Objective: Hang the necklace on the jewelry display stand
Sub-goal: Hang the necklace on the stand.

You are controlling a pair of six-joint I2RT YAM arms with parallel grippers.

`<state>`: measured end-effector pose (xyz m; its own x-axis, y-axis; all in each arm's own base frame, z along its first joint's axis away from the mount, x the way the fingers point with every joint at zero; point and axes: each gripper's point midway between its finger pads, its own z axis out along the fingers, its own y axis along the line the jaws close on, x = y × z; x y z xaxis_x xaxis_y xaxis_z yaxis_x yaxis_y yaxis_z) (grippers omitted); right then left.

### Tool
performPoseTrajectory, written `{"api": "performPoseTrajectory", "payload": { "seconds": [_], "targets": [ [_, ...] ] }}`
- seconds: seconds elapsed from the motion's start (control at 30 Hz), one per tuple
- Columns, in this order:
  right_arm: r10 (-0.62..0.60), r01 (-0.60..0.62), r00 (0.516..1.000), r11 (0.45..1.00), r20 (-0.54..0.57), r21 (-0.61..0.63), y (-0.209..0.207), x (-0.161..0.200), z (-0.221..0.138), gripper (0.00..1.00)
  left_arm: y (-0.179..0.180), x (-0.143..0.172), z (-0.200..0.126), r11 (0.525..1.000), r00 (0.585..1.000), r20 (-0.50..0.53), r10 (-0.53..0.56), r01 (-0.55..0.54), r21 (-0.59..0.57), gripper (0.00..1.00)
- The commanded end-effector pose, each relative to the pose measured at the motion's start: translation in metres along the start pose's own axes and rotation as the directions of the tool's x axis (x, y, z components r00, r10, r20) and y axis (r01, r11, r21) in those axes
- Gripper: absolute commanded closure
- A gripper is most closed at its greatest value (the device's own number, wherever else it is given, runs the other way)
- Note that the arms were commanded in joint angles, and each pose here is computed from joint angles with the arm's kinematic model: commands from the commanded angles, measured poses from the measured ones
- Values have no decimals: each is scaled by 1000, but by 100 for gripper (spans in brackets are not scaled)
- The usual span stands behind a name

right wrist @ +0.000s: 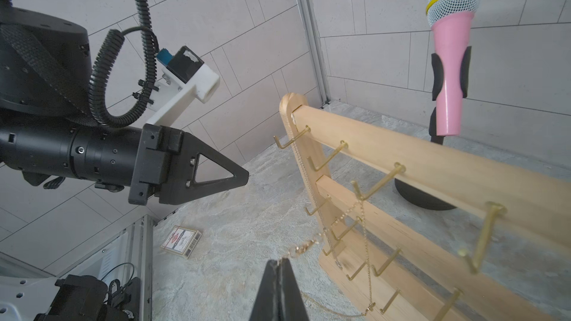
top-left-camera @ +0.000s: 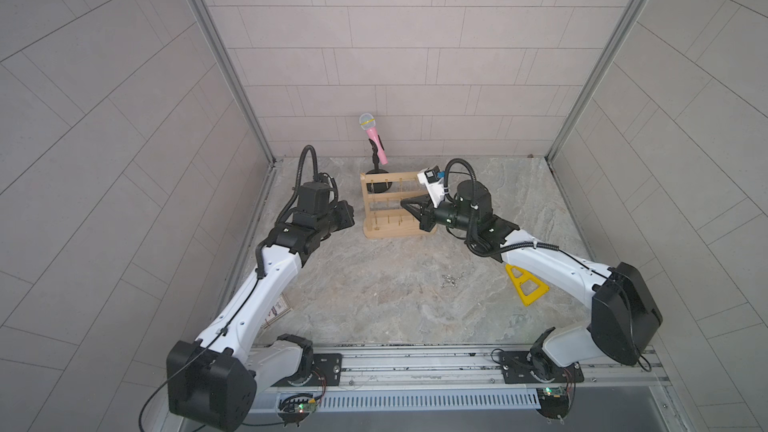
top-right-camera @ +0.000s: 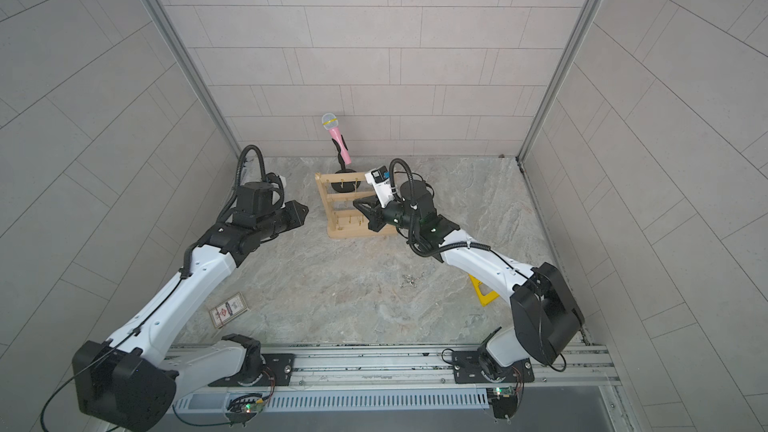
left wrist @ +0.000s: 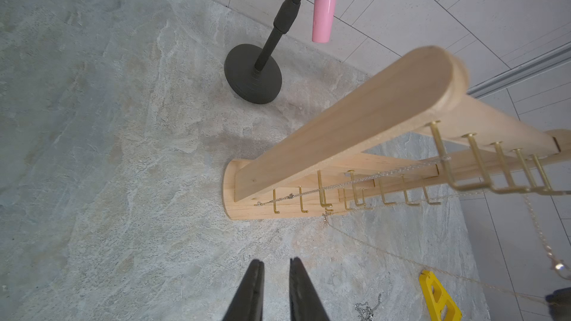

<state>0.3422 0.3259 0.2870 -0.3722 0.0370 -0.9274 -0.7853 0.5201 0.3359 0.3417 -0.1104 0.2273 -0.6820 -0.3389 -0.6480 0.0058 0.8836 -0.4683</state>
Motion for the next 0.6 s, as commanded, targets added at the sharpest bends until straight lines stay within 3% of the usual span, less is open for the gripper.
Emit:
{"api": "performPoseTrajectory", "payload": {
  "seconds": [0.0,0.57],
  "targets": [
    [-8,8,1000,1000,-3,25,-6,4,4,97,4,0,3,1000,1000,5,-7,7,-10,79],
    [-11,13,1000,995,-25,98,-28,13,5,97,4,-1,3,1000,1000,6,-7,7,-7,79]
  ]
}}
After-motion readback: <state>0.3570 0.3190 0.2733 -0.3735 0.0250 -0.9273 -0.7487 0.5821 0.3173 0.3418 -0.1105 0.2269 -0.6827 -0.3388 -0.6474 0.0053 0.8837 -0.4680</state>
